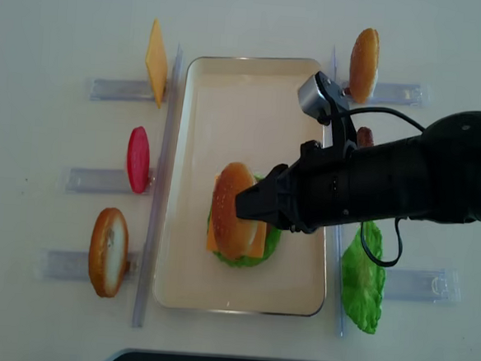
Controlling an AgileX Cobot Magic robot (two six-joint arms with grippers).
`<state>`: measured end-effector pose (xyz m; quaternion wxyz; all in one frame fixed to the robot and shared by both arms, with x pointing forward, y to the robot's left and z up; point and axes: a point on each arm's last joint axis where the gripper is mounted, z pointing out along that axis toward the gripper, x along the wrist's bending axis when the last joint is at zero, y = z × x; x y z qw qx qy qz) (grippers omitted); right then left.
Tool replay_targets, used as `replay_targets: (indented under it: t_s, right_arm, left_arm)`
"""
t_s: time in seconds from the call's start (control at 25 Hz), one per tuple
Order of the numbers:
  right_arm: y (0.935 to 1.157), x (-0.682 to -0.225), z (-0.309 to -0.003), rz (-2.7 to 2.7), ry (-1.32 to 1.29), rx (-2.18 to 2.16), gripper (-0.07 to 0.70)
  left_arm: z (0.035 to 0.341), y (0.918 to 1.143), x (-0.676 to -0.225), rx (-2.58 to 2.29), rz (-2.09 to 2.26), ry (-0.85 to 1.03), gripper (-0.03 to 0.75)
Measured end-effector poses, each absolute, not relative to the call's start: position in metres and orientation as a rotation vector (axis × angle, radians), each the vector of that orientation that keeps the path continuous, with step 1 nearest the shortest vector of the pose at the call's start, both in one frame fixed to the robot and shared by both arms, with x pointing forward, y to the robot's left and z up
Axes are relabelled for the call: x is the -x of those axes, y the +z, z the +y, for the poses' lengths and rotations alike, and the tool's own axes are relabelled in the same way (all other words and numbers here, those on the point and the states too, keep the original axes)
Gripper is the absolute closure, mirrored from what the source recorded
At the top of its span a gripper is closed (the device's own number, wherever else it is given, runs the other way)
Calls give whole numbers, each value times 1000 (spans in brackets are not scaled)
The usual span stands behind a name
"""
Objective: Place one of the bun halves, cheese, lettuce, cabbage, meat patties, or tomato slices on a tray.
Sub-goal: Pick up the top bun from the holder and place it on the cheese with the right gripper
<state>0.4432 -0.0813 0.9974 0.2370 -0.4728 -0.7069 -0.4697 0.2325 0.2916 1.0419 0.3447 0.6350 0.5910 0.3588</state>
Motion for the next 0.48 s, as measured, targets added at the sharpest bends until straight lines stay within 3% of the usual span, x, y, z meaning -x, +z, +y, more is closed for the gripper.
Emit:
replay_targets:
  t_s: [0.16, 0.48]
  right_arm:
    - [1001, -452, -75, -1935, -1303, 1283, 451]
    - [978, -459, -64, -1911, -1190, 1260, 451]
  left_arm:
    - [292, 1042, -233, -1649, 1535, 932, 575]
    - [292, 1042, -233, -1649, 1535, 932, 575]
